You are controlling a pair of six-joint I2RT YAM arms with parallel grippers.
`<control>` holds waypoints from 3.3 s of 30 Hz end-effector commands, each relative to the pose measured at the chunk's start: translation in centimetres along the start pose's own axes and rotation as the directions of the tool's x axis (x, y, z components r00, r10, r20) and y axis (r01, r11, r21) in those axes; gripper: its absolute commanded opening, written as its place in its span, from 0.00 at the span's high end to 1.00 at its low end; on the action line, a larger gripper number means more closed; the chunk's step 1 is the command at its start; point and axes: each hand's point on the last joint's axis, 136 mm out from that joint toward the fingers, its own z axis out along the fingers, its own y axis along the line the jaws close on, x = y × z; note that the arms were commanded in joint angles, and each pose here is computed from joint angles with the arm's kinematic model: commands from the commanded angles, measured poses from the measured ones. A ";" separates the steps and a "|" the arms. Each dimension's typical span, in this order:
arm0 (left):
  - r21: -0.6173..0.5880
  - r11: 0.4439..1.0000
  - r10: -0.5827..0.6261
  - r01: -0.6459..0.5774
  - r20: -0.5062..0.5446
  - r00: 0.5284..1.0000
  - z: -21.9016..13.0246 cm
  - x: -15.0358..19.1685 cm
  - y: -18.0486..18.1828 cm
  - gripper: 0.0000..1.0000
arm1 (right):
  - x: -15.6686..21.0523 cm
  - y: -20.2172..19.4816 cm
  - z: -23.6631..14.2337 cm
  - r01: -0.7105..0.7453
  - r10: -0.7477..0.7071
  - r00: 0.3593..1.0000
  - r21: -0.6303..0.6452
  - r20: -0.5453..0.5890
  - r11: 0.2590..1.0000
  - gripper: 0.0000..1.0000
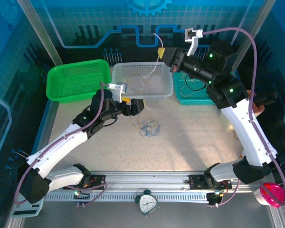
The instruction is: Untangle the cables
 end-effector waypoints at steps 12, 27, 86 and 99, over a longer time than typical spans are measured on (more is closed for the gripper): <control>0.077 0.995 0.052 -0.056 0.051 0.997 -0.4 -2.6 -2.8 0.02 | -3.3 1.4 -0.8 0.026 -0.023 0.997 -0.042 0.071 0.999 1.00; 0.045 0.998 0.044 -0.046 0.046 0.998 -0.8 -1.5 -1.9 0.01 | -6.9 -11.3 -5.2 0.021 -0.123 0.964 0.393 0.237 0.919 1.00; 0.025 0.999 0.045 -0.046 0.053 0.998 -2.7 -1.3 -1.8 0.01 | 13.9 -49.1 -5.2 0.119 0.294 0.928 0.930 -0.229 0.348 0.65; 0.035 0.999 0.033 -0.035 0.056 0.998 -2.6 -1.4 -2.0 0.01 | 8.3 -44.0 -5.4 0.040 0.185 0.974 0.907 -0.128 0.419 0.24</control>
